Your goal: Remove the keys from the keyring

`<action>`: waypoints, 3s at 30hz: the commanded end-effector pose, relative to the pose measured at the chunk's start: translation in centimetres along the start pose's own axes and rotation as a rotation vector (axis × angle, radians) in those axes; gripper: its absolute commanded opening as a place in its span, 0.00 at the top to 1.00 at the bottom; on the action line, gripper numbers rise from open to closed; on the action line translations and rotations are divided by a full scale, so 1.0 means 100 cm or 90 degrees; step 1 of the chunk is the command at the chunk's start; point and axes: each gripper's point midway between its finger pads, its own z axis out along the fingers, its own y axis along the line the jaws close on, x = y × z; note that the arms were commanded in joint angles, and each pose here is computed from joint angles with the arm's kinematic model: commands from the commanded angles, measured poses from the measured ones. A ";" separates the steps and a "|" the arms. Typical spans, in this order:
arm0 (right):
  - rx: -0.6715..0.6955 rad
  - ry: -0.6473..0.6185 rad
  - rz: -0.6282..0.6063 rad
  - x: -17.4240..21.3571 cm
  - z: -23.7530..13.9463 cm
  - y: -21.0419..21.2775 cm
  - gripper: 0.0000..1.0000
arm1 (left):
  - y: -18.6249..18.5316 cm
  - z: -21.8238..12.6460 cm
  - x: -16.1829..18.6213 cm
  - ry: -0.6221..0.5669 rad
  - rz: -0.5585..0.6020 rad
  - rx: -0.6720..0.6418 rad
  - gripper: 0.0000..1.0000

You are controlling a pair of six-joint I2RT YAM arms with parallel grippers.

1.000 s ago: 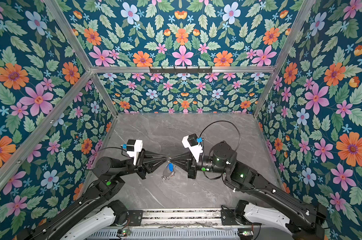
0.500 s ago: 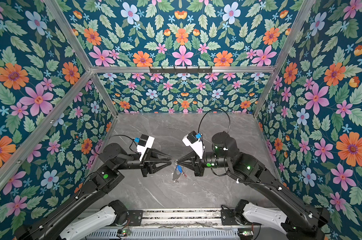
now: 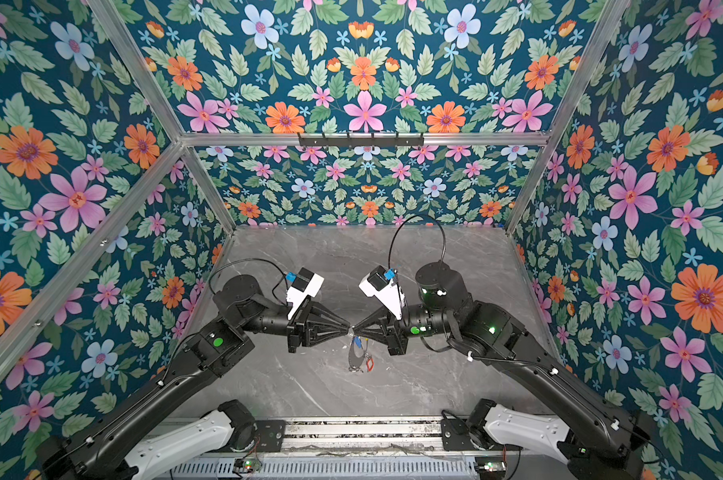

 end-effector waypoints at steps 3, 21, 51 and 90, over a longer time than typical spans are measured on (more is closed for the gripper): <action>-0.001 -0.007 -0.017 -0.005 0.000 0.001 1.00 | -0.014 0.001 0.000 0.012 0.006 0.059 0.83; 0.011 0.008 -0.016 -0.004 0.004 -0.004 1.00 | -0.010 0.004 -0.001 0.018 -0.010 0.061 0.94; 0.048 -0.130 -0.067 -0.033 -0.019 0.000 0.58 | -0.002 -0.011 -0.024 -0.069 0.083 -0.062 1.00; -0.033 -0.158 -0.031 -0.013 0.013 -0.010 0.68 | -0.002 -0.016 -0.036 -0.136 0.082 -0.074 1.00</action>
